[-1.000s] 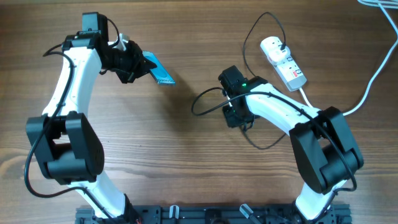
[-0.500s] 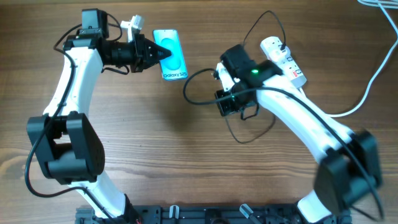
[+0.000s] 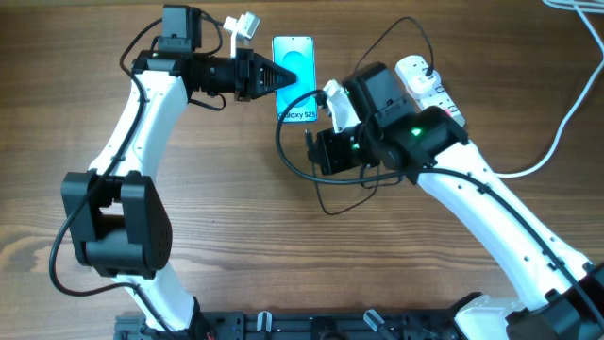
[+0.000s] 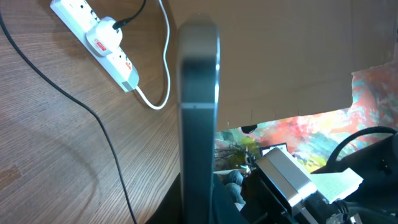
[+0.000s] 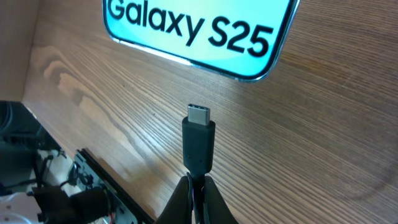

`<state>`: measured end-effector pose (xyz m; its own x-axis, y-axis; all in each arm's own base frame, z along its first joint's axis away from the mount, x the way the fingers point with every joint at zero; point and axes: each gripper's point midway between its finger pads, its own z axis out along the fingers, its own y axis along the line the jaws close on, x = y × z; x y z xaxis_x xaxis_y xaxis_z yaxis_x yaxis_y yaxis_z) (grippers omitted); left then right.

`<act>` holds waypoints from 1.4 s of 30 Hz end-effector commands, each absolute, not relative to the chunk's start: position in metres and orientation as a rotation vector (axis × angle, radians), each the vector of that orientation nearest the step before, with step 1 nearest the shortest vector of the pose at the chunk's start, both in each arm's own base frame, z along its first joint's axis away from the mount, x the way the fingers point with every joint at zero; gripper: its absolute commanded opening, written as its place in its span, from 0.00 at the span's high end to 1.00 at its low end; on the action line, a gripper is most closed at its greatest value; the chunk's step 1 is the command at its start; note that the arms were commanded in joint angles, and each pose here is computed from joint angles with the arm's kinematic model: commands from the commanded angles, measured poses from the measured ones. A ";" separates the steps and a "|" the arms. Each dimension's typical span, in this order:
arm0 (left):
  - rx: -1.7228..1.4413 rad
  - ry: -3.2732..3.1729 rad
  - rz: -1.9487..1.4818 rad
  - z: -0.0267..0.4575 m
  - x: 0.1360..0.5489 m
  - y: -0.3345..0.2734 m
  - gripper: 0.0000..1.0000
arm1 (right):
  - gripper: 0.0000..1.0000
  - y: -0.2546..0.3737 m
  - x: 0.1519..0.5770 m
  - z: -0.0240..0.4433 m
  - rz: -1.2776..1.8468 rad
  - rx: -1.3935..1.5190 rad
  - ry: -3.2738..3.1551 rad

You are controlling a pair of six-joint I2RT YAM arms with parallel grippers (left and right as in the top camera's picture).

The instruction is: Plug charger to phone and switch on socket

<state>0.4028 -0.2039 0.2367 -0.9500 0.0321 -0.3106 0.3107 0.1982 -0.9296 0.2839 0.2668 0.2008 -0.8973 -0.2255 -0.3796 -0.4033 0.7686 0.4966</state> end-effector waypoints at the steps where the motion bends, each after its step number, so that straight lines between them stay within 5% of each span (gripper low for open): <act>1: 0.403 2.170 -1.862 0.258 0.396 -0.205 0.96 | 0.96 0.270 0.288 0.209 0.846 -0.418 2.652; 42: 0.461 2.170 -1.882 0.260 0.388 -0.223 0.96 | 0.96 0.272 0.304 0.208 0.728 -0.275 2.621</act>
